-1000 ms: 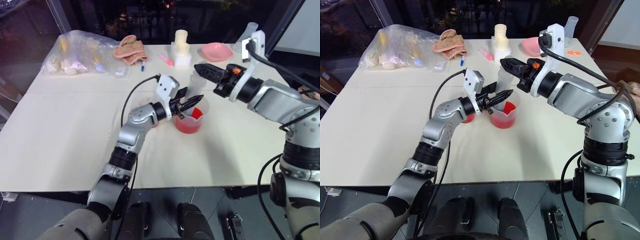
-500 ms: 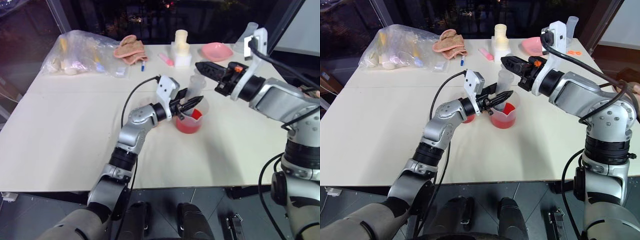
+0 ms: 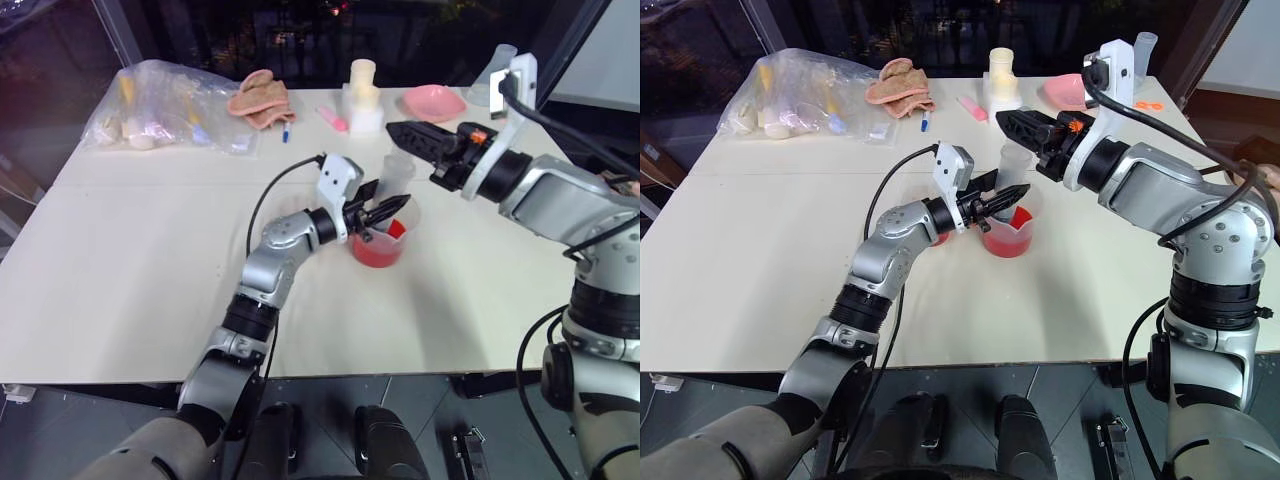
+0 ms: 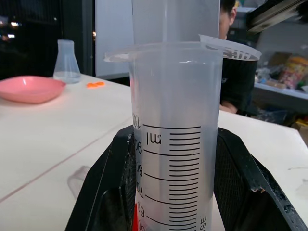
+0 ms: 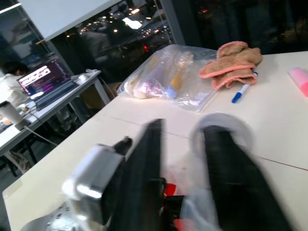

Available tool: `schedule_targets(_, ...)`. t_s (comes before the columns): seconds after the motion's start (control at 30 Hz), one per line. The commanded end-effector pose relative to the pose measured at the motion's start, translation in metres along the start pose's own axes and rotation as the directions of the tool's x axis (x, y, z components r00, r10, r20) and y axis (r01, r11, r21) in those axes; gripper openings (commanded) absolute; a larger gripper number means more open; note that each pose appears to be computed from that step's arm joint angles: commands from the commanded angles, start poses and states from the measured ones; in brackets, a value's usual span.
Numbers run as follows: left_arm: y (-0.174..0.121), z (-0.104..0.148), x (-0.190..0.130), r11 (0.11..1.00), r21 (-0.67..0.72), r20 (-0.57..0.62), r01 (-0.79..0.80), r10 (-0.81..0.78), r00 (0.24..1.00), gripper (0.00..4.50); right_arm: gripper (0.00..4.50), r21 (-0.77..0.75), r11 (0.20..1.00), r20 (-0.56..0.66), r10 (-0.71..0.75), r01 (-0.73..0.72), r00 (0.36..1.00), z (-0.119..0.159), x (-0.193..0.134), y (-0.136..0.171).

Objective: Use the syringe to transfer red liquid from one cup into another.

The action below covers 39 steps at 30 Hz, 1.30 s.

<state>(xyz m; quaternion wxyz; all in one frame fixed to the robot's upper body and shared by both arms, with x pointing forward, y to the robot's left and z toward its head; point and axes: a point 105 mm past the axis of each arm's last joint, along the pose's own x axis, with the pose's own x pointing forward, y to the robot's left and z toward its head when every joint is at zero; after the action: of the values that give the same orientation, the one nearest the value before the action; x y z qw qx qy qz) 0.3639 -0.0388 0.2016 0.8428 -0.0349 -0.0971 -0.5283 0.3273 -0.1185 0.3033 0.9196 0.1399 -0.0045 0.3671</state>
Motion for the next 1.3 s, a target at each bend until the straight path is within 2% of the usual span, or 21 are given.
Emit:
schedule_targets(0.03, -0.005, 0.008, 0.007, 1.000, -0.004, 0.022, 0.023, -0.023, 0.999, 1.61, 3.38, -0.046, 0.998, 0.126, 0.039, -0.033, 0.991, 0.032, -0.010, 0.013)
schedule_targets(0.1, -0.002, 0.014, 0.008, 1.000, -0.009, 0.039, 0.012, -0.012, 0.999, 1.61, 4.33, -0.044, 0.999, 0.120, 0.034, -0.029, 0.992, 0.031, -0.011, 0.012)
schedule_targets(0.53, 0.014, 0.056, 0.019, 0.999, -0.020, 0.157, -0.031, 0.034, 0.987, 1.61, 4.33, -0.040, 0.999, 0.104, 0.039, -0.035, 0.994, 0.037, -0.041, 0.014)
schedule_targets(0.7, 0.015, 0.069, 0.023, 0.999, -0.026, 0.193, -0.033, 0.037, 0.980, 1.61, 4.33, -0.045, 0.995, 0.110, 0.091, -0.087, 0.990, 0.041, -0.059, 0.026)
schedule_targets(0.9, 0.014, 0.105, 0.020, 1.000, -0.012, 0.282, -0.020, 0.023, 0.959, 1.61, 4.33, -0.039, 0.997, 0.133, 0.074, -0.070, 0.988, 0.044, -0.067, 0.025)
schedule_targets(1.1, 0.017, 0.154, -0.001, 0.991, 0.112, 0.375, -0.080, 0.032, 0.927, 1.61, 4.33, -0.010, 0.997, 0.131, 0.076, -0.075, 0.989, 0.036, -0.057, 0.019)
schedule_targets(1.3, 0.025, 0.152, -0.036, 0.934, 0.278, 0.357, -0.226, 0.118, 0.927, 1.61, 4.33, 0.011, 0.989, 0.097, 0.147, -0.148, 0.984, 0.027, -0.043, 0.023)
